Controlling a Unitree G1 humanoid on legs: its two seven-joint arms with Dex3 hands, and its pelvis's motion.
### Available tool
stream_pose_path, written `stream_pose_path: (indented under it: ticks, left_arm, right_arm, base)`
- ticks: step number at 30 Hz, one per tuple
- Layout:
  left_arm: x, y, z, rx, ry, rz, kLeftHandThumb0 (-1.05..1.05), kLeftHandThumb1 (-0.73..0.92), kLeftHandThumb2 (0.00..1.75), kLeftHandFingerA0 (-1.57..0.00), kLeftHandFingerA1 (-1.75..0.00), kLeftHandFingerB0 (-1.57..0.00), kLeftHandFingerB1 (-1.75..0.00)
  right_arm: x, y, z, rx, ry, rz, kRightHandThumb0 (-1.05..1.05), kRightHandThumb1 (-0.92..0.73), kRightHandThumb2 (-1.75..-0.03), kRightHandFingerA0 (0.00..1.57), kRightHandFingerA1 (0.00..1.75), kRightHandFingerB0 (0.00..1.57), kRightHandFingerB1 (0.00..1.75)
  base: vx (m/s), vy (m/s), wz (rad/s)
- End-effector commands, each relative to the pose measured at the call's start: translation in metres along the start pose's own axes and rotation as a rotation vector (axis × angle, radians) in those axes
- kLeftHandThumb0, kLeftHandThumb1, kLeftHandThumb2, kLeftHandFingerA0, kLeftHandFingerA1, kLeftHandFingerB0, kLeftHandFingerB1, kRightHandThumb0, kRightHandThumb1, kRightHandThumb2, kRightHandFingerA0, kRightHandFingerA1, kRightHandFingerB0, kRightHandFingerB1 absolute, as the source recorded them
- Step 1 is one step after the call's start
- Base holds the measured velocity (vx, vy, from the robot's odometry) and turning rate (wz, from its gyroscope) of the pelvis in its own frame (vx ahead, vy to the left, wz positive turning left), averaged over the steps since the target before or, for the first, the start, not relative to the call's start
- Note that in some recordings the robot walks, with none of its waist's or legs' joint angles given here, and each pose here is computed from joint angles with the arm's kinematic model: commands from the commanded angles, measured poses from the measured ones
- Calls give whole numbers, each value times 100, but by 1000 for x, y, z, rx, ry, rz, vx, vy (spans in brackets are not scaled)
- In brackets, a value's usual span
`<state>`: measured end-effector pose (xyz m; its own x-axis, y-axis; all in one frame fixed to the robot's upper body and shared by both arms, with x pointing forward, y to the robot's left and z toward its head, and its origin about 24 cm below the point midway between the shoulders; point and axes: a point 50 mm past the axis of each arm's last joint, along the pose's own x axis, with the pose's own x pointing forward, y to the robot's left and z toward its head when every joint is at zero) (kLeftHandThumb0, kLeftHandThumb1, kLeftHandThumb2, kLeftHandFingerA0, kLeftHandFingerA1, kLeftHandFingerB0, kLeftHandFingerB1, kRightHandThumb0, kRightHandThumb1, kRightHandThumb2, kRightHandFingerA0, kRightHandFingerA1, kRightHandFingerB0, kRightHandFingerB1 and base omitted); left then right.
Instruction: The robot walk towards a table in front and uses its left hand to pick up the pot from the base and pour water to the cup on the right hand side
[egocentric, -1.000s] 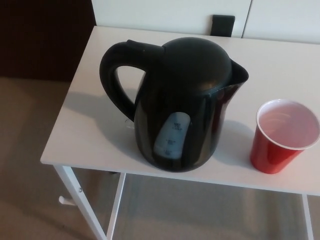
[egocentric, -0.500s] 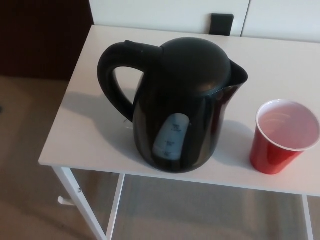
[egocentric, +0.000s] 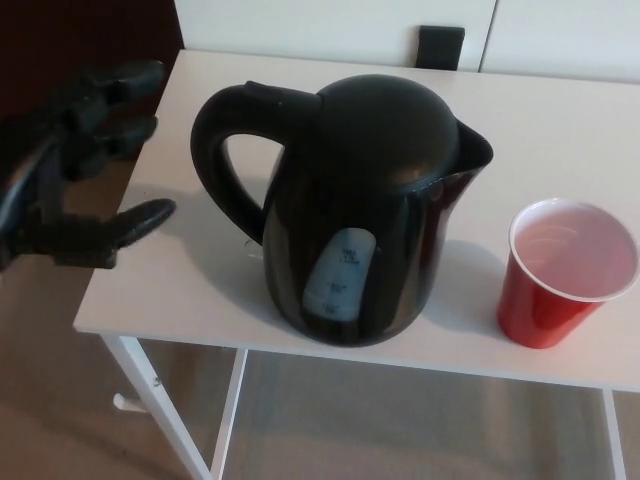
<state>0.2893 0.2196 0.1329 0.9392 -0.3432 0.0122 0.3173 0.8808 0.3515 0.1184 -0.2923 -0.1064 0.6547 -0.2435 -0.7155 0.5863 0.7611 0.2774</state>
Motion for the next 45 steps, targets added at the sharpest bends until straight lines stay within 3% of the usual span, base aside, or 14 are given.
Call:
stream_pose_path:
  ticks: [1, 4, 6, 9, 10, 12, 23, 24, 25, 38, 39, 43, 44, 45]
  left_arm:
    - [8, -4, -9, 130, 42, 38, -42, 43, 62, -18, -37, -13, -33]
    - [16, -11, -20, 82, 92, 47, -42, 43, 62, -18, -37, -12, -32]
    - [16, -14, -24, 56, 102, 49, -40, 42, 62, -18, -37, -11, -33]
    - [17, -14, -25, 50, 104, 50, -40, 42, 62, -18, -37, -11, -33]
    - [18, -16, -26, 30, 105, 54, -39, 43, 62, -19, -37, -12, -33]
    - [21, -19, -27, 13, 106, 62, -41, 44, 63, -20, -37, -12, -33]
    - [36, -30, -8, 48, 17, 194, -35, 51, 55, -42, -38, -27, -31]
    - [39, -31, -5, 37, 0, 230, -36, 53, 57, -45, -40, -29, -32]
    - [41, -32, -3, 30, -4, 250, -37, 53, 57, -46, -40, -29, -32]
    - [54, -43, 12, 1, -50, 352, -44, 50, 55, -53, -41, -36, -34]
    - [58, -48, 13, 5, -59, 367, -37, 51, 55, -53, -43, -37, -35]
    - [59, -49, 15, 4, -56, 382, -35, 51, 55, -53, -43, -38, -35]
    - [60, -50, 14, 4, -54, 383, -33, 51, 55, -54, -43, -38, -35]
    - [61, -51, 14, 4, -53, 384, -33, 51, 55, -55, -43, -38, -35]
  right_arm:
    - [-1, -2, 4, -18, -11, -10, -13, -48, -91, 43, 64, 1, 46]
    - [0, 0, 6, -17, -10, -1, -19, -63, -57, 48, 51, 12, 31]
    - [-1, 0, 6, -1, -10, 18, -16, -48, -90, 38, 62, 0, 45]
    - [-1, 0, 6, 5, -10, 25, -16, -48, -90, 38, 62, 0, 45]
    - [-1, 1, 7, -2, -14, 30, -25, -64, -63, 37, 52, 8, 33]
    - [-2, 3, 9, -36, -27, 26, -21, -65, -58, 45, 53, 12, 34]
    - [-8, 11, 10, -55, -40, 56, -18, -69, -60, 45, 54, 9, 31]
    - [-8, 12, 11, -61, -41, 60, -17, -52, -94, 39, 64, 0, 46]
    - [-8, 12, 11, -57, -43, 61, -19, -68, -60, 46, 55, 9, 31]
    - [-7, 18, 13, -65, -54, 84, -20, -70, -60, 40, 50, 9, 34]
    - [-7, 20, 15, -74, -61, 93, -20, -48, -91, 35, 61, 1, 47]
    - [-6, 22, 16, -56, -66, 96, -19, -48, -92, 35, 61, 3, 48]
    - [-6, 23, 17, -50, -69, 109, -22, -66, -59, 35, 50, 8, 34]
    - [-7, 25, 18, -43, -75, 128, -20, -48, -92, 31, 61, 0, 47]
  base:
    - [0, 0, 0]
    - [0, 0, 0]
    - [0, 0, 0]
    - [0, 0, 0]
    - [0, 0, 0]
    - [0, 0, 0]
    - [0, 0, 0]
    - [0, 0, 0]
    - [0, 0, 0]
    - [0, 0, 0]
    - [0, 0, 0]
    - [0, 0, 0]
    - [0, 0, 0]
    - [0, 0, 0]
